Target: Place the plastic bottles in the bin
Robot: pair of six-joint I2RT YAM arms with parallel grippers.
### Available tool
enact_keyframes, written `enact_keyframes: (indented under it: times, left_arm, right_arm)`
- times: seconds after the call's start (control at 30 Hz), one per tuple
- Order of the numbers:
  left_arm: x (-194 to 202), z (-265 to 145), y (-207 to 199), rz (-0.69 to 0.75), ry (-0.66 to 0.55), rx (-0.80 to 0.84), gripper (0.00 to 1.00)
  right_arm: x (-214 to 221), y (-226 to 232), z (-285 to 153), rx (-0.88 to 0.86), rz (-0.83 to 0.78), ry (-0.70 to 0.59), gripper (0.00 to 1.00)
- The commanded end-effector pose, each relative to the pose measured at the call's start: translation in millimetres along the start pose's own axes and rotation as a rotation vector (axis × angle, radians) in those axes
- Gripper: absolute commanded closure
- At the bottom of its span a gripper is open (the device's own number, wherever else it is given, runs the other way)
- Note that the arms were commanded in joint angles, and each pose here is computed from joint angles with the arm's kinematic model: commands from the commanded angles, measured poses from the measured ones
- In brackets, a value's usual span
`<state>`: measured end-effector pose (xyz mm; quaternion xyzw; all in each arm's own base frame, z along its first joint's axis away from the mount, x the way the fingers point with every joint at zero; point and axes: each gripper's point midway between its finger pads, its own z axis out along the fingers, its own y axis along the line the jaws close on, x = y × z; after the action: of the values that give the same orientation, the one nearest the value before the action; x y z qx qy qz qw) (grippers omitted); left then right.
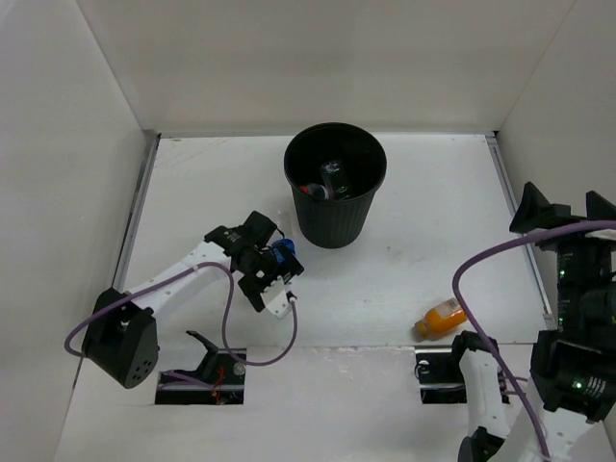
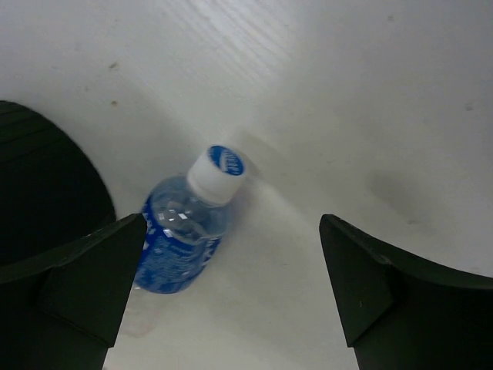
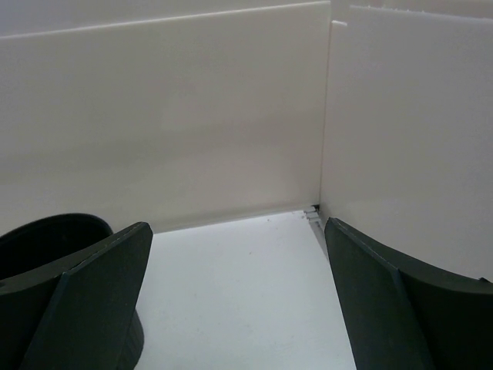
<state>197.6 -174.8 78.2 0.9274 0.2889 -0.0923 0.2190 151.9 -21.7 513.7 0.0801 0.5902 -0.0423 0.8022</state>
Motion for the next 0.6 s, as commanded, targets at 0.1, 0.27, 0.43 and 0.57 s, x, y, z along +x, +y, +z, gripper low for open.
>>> enact_keyframes:
  times: [0.1,0.27,0.43,0.57]
  left_arm:
    - [-5,-11,82,0.800,0.119,-0.129,0.02]
    - [1,-4,68,0.872,0.131,-0.064,0.03]
    - [1,1,48,0.912,0.102,0.023,0.02]
    - [-2,5,44,0.928,0.065,0.062,0.02]
  right_arm:
    - [25,7,-10,-0.032,0.049,0.053,0.00]
    - [14,14,-14,-0.062,0.076,0.019,0.00]
    - [0,30,-20,-0.132,0.133,-0.022,0.00]
    - [-11,39,-32,-0.161,0.164,-0.054,0.00]
